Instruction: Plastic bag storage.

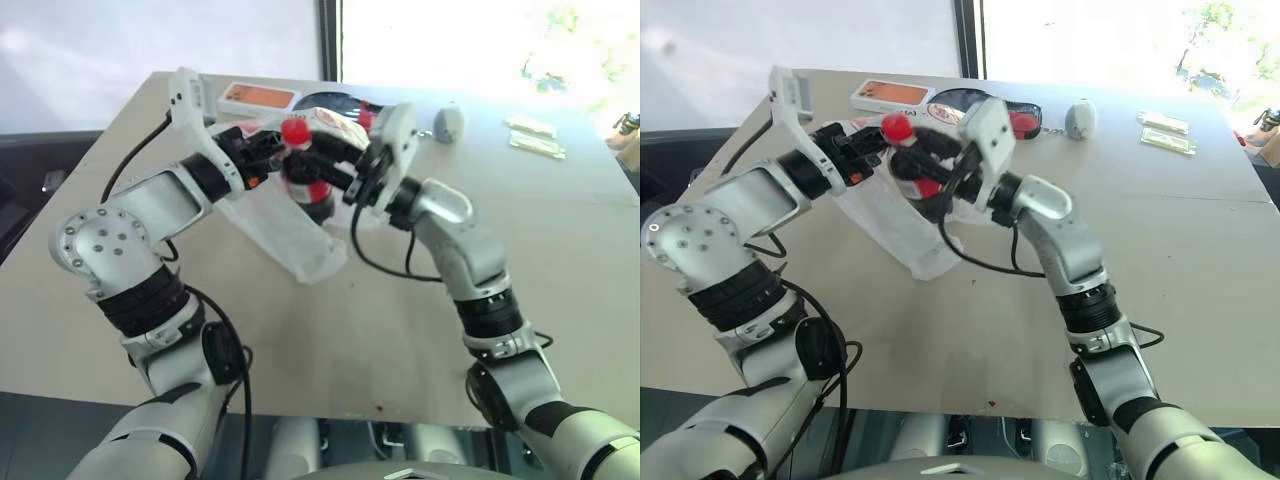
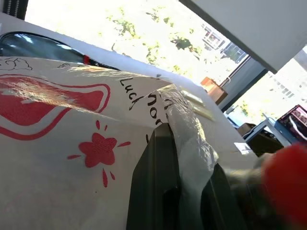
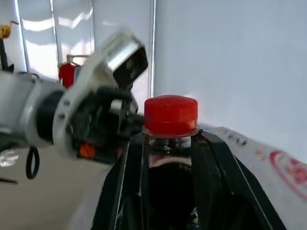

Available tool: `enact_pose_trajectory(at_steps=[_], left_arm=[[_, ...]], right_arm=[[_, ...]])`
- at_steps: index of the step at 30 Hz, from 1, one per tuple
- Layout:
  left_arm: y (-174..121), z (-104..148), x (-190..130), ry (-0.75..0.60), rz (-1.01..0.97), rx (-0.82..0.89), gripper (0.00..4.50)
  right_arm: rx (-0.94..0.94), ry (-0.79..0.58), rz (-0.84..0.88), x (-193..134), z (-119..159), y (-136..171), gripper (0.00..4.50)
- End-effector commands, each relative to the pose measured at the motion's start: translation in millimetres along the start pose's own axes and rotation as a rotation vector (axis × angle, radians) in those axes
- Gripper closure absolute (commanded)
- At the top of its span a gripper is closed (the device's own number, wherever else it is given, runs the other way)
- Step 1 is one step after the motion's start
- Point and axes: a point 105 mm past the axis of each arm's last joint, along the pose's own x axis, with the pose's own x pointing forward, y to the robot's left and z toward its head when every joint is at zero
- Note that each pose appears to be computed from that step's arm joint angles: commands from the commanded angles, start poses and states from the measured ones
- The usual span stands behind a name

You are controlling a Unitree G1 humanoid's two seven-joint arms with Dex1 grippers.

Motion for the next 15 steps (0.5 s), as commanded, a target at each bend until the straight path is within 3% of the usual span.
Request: enact_pose_trajectory(at_steps=[1,7,15], left_arm=[[-6,13,-7,-0.049,-0.003,0.008,4.50],[-14,18,-10,-0.080,-0.046,-0.002,4.50],[-34,-11,-17,0.028,-0.149,0.053,4.50]], right_arm=[[-0.173,-0.036,0.063,9,8,12,3.76],[-0.210,0.021,0.037,21,-5,4,3.76],[0.013,0.031,-0.170,40,2,-38,3.76]])
